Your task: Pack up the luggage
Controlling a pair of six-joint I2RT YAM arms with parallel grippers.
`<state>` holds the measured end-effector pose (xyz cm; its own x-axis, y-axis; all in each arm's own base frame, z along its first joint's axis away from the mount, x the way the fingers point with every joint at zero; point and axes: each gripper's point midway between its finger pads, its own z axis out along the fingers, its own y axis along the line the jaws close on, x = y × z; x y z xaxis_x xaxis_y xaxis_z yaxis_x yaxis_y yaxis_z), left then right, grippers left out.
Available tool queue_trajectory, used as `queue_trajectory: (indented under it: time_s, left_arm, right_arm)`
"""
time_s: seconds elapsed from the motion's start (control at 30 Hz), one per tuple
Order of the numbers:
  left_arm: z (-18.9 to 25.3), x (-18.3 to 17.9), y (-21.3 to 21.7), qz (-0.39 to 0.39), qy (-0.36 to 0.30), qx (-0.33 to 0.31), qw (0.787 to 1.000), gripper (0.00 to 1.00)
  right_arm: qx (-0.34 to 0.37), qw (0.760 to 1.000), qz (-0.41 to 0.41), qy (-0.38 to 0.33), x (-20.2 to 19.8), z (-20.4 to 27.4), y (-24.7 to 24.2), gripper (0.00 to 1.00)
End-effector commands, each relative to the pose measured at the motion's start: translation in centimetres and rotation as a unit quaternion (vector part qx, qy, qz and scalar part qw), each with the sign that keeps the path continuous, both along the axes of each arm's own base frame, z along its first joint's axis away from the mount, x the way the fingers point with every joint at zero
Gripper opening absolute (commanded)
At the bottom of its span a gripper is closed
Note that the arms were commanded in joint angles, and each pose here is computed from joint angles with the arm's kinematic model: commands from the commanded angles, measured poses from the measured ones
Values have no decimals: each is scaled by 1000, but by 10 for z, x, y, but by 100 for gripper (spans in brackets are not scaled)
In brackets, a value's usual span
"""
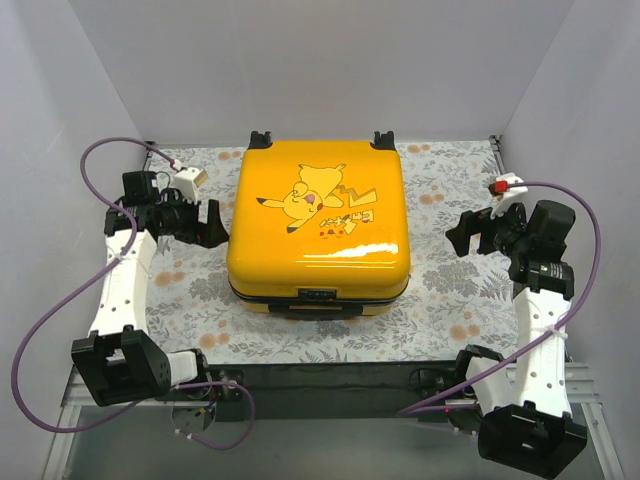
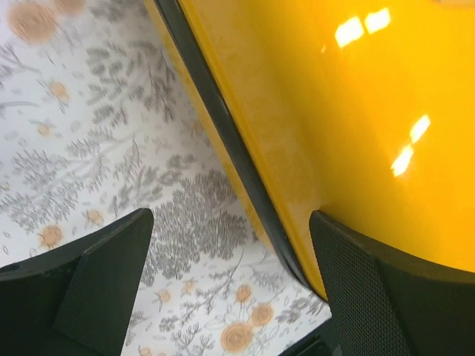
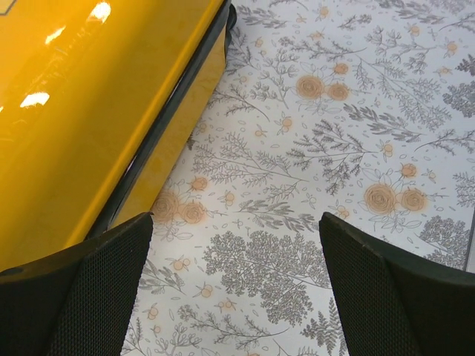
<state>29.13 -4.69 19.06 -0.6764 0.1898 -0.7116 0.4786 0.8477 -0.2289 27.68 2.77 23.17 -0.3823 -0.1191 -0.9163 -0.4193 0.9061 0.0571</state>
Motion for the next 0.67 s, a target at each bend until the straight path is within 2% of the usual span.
queue_trajectory:
  time_s: [0.0, 0.07, 0.13, 0.3, 0.47, 0.63]
  left_arm:
    - [47, 16, -12, 21, -9, -63, 998, 86]
    - [61, 28, -6, 63, -6, -72, 995, 88]
    - [87, 43, -2, 82, -30, -80, 993, 91]
    - [127, 59, -3, 107, -56, -116, 986, 91]
    - [120, 66, -3, 123, -36, -137, 982, 91]
    - [118, 78, 3, 143, -27, -148, 978, 91]
  right_arm:
    - [1, 999, -16, -42, 12, 38, -5, 99]
    - [19, 998, -32, -50, 22, 56, -8, 98]
    - [41, 996, -61, -49, 32, 75, -13, 98]
    - [67, 995, -74, -27, 47, 81, -16, 98]
    - [86, 994, -62, -23, 42, 78, -8, 98]
    - [70, 994, -71, -35, 37, 81, -12, 98]
